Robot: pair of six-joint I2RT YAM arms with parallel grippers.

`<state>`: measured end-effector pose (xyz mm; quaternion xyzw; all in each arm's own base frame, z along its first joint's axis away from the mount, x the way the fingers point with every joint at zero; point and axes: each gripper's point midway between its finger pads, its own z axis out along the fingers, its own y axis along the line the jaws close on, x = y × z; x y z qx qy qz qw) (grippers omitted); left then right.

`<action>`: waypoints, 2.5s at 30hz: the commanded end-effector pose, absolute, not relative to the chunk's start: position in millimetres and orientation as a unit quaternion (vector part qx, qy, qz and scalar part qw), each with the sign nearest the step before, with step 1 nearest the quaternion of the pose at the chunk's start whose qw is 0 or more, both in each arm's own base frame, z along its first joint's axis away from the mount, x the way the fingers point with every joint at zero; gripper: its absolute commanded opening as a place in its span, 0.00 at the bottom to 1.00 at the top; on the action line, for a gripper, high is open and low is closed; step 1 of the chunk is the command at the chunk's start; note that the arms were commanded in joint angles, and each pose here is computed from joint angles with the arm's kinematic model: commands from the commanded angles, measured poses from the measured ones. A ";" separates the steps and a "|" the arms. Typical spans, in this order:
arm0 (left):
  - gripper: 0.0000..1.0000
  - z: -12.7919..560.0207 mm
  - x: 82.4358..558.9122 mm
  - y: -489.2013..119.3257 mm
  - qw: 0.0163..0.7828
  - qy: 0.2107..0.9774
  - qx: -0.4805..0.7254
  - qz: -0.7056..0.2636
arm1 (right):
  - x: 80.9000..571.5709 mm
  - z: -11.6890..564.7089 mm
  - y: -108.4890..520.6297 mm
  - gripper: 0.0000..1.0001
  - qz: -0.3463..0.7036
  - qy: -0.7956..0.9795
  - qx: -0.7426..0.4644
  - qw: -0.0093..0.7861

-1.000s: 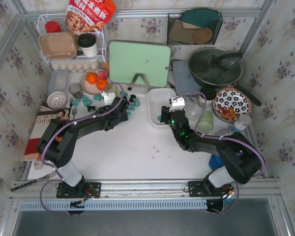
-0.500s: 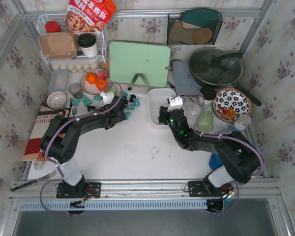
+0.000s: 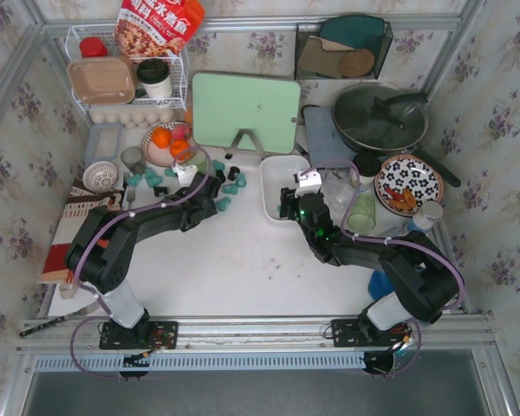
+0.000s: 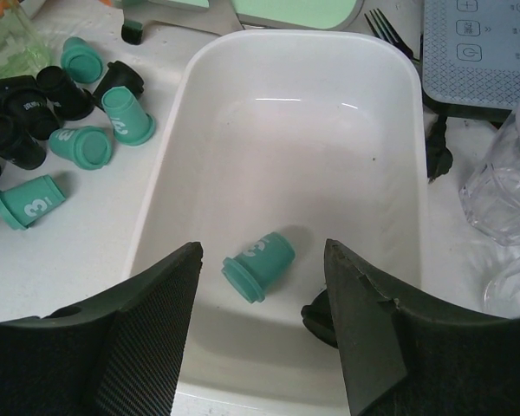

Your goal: Mix the coffee capsules in the storage basket

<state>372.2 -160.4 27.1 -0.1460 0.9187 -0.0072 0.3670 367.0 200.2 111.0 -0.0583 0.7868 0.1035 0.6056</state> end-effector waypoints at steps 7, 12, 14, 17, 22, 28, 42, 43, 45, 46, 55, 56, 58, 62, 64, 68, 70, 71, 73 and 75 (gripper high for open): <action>0.37 91.6 369.4 -194.4 0.468 0.874 0.008 -0.131 | 366.0 124.6 208.9 0.67 0.134 0.784 -0.050 0.604; 0.32 131.6 345.6 -229.0 0.534 0.804 0.159 -0.209 | 359.0 133.9 229.2 0.67 0.184 0.792 -0.066 0.578; 0.28 141.7 332.5 -242.5 0.560 0.766 0.227 -0.220 | 357.4 136.2 232.2 0.67 0.191 0.796 -0.068 0.570; 0.27 152.5 310.6 -263.7 0.613 0.692 0.328 -0.195 | 352.6 138.1 233.5 0.68 0.199 0.800 -0.070 0.562; 0.25 156.6 284.2 -294.2 0.643 0.597 0.448 -0.171 | 337.3 138.2 238.2 0.68 0.228 0.799 -0.088 0.549; 0.23 158.0 275.0 -321.5 0.639 0.564 0.505 -0.134 | 316.8 157.5 261.3 0.67 0.305 0.774 -0.130 0.539; 0.23 170.3 269.4 -337.0 0.652 0.525 0.533 -0.124 | 289.8 180.4 289.5 0.58 0.398 0.738 -0.183 0.514; 0.23 171.6 268.0 -338.6 0.654 0.522 0.532 -0.126 | 290.0 178.3 290.3 0.56 0.398 0.740 -0.184 0.510; 0.23 172.8 265.1 -341.5 0.655 0.519 0.534 -0.128 | 291.7 173.0 291.4 0.54 0.394 0.747 -0.184 0.502; 0.23 172.9 263.9 -342.2 0.655 0.519 0.534 -0.128 | 292.3 171.1 292.3 0.52 0.393 0.749 -0.185 0.499; 0.23 174.0 267.6 -339.8 0.657 0.531 0.523 -0.117 | 294.0 165.4 293.5 0.24 0.389 0.757 -0.187 0.491; 0.24 174.8 268.8 -339.4 0.657 0.534 0.519 -0.116 | 295.1 164.0 292.6 0.20 0.385 0.759 -0.184 0.492; 0.29 170.2 271.8 -339.6 0.652 0.544 0.517 -0.113 | 298.5 161.6 289.2 0.13 0.375 0.763 -0.176 0.496; 0.48 159.5 281.3 -337.3 0.643 0.577 0.493 -0.105 | 309.5 154.1 275.9 0.04 0.336 0.775 -0.153 0.513; 0.68 156.7 283.6 -336.1 0.641 0.589 0.480 -0.108 | 318.9 150.9 261.7 0.01 0.299 0.781 -0.129 0.532; 0.73 154.3 286.2 -330.7 0.643 0.608 0.451 -0.111 | 335.5 148.3 226.5 0.00 0.221 0.784 -0.071 0.576; 0.81 157.4 289.7 -324.3 0.651 0.618 0.426 -0.110 | 342.5 147.6 206.1 0.00 0.181 0.779 -0.036 0.600; 0.85 158.8 293.4 -318.2 0.654 0.628 0.407 -0.105 | 344.8 147.1 196.9 0.00 0.163 0.774 -0.021 0.611; 0.88 158.9 300.4 -306.8 0.655 0.649 0.375 -0.098 | 347.9 145.4 181.6 0.00 0.134 0.765 0.001 0.630; 0.89 157.7 309.6 -292.2 0.649 0.677 0.336 -0.087 | 351.2 142.6 169.8 0.00 0.109 0.754 0.017 0.648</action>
